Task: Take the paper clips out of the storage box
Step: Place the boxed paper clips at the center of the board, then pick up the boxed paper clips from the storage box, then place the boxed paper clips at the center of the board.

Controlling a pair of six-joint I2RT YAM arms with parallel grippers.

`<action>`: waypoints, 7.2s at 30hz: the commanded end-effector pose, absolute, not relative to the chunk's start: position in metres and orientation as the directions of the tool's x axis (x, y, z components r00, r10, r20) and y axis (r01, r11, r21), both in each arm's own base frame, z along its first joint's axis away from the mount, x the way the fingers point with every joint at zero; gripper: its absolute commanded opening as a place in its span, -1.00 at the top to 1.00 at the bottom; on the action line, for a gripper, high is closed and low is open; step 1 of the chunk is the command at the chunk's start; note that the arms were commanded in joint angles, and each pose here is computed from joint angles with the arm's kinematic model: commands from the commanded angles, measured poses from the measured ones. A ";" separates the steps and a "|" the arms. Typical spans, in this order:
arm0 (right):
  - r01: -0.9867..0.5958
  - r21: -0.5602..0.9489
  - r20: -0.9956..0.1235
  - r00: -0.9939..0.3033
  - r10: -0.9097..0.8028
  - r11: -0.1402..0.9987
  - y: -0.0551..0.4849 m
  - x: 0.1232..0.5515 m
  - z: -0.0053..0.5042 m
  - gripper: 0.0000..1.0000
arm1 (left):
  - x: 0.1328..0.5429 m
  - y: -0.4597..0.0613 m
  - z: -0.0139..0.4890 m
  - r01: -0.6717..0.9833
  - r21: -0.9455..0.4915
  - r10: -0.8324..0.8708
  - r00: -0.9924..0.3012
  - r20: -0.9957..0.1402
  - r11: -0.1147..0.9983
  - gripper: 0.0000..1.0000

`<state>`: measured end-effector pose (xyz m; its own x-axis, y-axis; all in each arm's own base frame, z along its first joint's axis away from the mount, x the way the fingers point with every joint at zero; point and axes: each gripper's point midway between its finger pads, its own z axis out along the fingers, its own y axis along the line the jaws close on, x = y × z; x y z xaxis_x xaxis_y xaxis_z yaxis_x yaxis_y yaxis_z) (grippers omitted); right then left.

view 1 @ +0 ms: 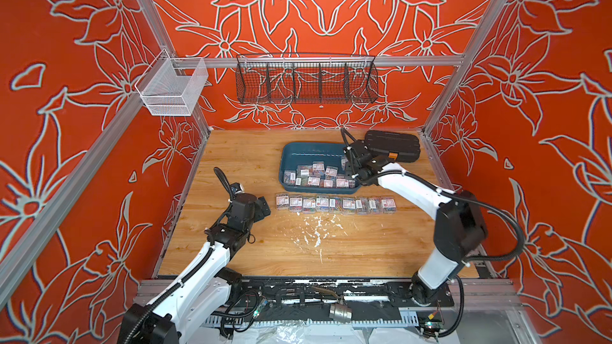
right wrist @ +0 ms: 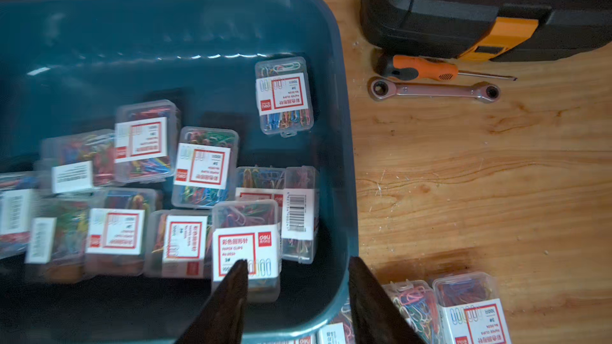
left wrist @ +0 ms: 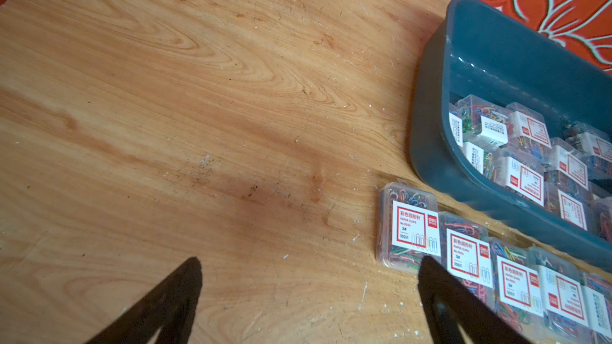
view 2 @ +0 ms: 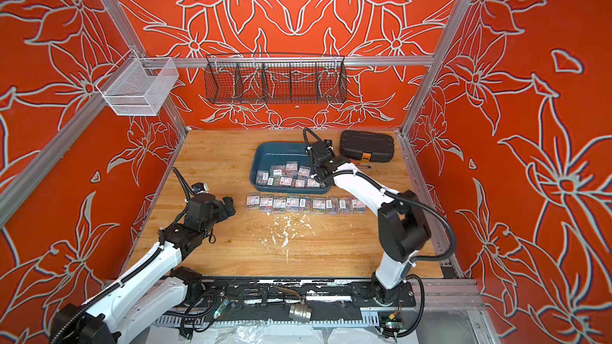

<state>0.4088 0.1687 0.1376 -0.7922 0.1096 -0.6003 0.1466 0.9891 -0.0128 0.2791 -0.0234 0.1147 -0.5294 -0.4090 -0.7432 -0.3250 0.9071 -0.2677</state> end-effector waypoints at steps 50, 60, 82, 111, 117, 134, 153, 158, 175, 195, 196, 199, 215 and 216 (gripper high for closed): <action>0.257 0.060 -0.648 -0.724 0.234 0.964 0.177 0.430 0.166 0.68 | 0.285 -0.127 0.209 0.247 -0.508 -0.317 -0.542 -0.778 0.825 -0.97; 0.205 0.236 -0.686 -0.657 0.313 0.950 0.195 0.401 0.207 0.67 | 0.298 -0.238 0.227 0.541 -0.408 -0.097 -0.512 -0.853 0.735 -0.99; 0.115 0.528 -0.567 -0.690 0.450 0.841 0.234 0.376 0.221 0.67 | 0.330 -0.344 0.195 0.612 -0.054 0.069 -0.176 -0.982 0.789 -0.72; 0.045 0.611 -0.541 -0.705 0.458 0.790 0.251 0.359 0.230 0.50 | 0.359 -0.342 0.188 0.513 0.032 0.104 -0.112 -0.988 0.858 0.45; 0.051 0.567 -0.578 -0.687 0.441 0.822 0.240 0.357 0.234 -0.11 | 0.364 -0.326 0.191 0.476 -0.045 0.050 -0.186 -0.981 0.878 0.45; 0.247 0.362 -0.749 -0.497 0.438 0.899 0.116 0.320 0.234 -0.51 | 0.296 -0.083 0.168 -0.086 -0.525 -0.498 -0.478 -0.724 0.847 0.44; 0.338 0.355 -0.684 -0.541 0.488 0.872 0.074 0.315 0.184 -0.52 | 0.289 -0.016 0.086 -0.397 -0.628 -0.741 -0.288 -0.607 0.669 0.42; 0.338 0.360 -0.677 -0.547 0.493 0.870 0.074 0.316 0.182 -0.51 | 0.298 -0.018 0.064 -0.456 -0.614 -0.762 -0.314 -0.567 0.644 0.40; 0.336 0.359 -0.668 -0.559 0.491 0.871 0.076 0.316 0.177 -0.51 | 0.290 -0.020 0.042 -0.599 -0.565 -0.820 -0.355 -0.449 0.568 -0.34; 0.318 0.384 -0.647 -0.577 0.498 0.867 0.083 0.316 0.171 -0.48 | 0.301 -0.073 0.021 -0.531 -0.643 -0.808 -0.532 -0.255 0.552 -0.64; 0.318 0.382 -0.646 -0.579 0.497 0.868 0.083 0.316 0.170 -0.48 | 0.300 -0.074 0.022 -0.530 -0.642 -0.806 -0.533 -0.256 0.554 -0.64; 0.319 0.382 -0.642 -0.584 0.497 0.868 0.084 0.317 0.167 -0.48 | 0.296 -0.075 0.028 -0.523 -0.638 -0.802 -0.530 -0.275 0.565 -0.64; 0.335 0.332 -0.640 -0.607 0.471 0.882 0.081 0.318 0.157 -0.47 | 0.285 -0.096 0.031 -0.472 -0.666 -0.774 -0.576 -0.264 0.578 -0.65; 0.333 0.333 -0.641 -0.606 0.471 0.882 0.081 0.318 0.158 -0.48 | 0.285 -0.098 0.032 -0.466 -0.668 -0.770 -0.581 -0.263 0.580 -0.65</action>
